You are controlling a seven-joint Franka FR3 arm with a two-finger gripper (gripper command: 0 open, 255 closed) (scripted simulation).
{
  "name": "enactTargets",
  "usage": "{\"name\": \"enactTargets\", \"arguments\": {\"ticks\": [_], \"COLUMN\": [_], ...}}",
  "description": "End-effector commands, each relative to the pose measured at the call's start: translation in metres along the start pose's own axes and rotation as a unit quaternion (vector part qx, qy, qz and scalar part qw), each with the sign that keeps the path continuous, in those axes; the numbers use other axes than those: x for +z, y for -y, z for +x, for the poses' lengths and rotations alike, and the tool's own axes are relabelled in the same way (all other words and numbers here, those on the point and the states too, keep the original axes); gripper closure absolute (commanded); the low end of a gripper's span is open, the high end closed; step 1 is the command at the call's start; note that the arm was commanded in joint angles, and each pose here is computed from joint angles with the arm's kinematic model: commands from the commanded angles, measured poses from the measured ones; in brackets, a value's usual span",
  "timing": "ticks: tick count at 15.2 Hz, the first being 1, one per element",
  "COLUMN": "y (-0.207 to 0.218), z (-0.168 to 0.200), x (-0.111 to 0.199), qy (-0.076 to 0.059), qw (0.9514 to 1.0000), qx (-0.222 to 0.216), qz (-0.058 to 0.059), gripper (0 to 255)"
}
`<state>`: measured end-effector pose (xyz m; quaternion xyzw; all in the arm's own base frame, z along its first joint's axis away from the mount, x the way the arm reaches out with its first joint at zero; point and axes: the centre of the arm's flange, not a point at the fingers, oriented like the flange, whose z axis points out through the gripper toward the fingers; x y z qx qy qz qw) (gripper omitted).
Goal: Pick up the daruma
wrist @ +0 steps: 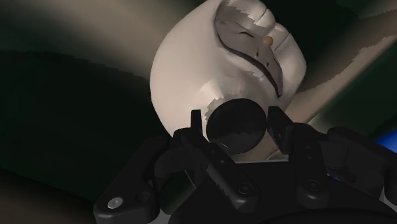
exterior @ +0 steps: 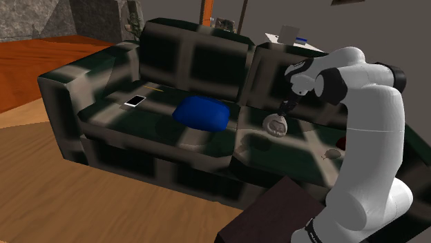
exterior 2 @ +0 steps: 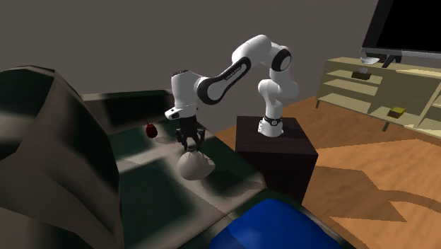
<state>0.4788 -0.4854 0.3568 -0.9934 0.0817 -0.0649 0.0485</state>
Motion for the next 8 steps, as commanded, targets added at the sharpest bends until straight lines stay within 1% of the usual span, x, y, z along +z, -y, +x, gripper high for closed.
{"name": "enactTargets", "arguments": {"ticks": [1,6,8], "y": [0.001,0.004,0.004], "z": [0.001,0.005,0.005], "x": [-0.013,-0.039,-0.039], "qy": [-0.001,-0.001,-0.001], "qw": [1.0,1.0,1.0], "qx": [0.0,0.0,0.0], "qz": [-0.001,-0.001,-0.001], "gripper": [255,255,255]}}
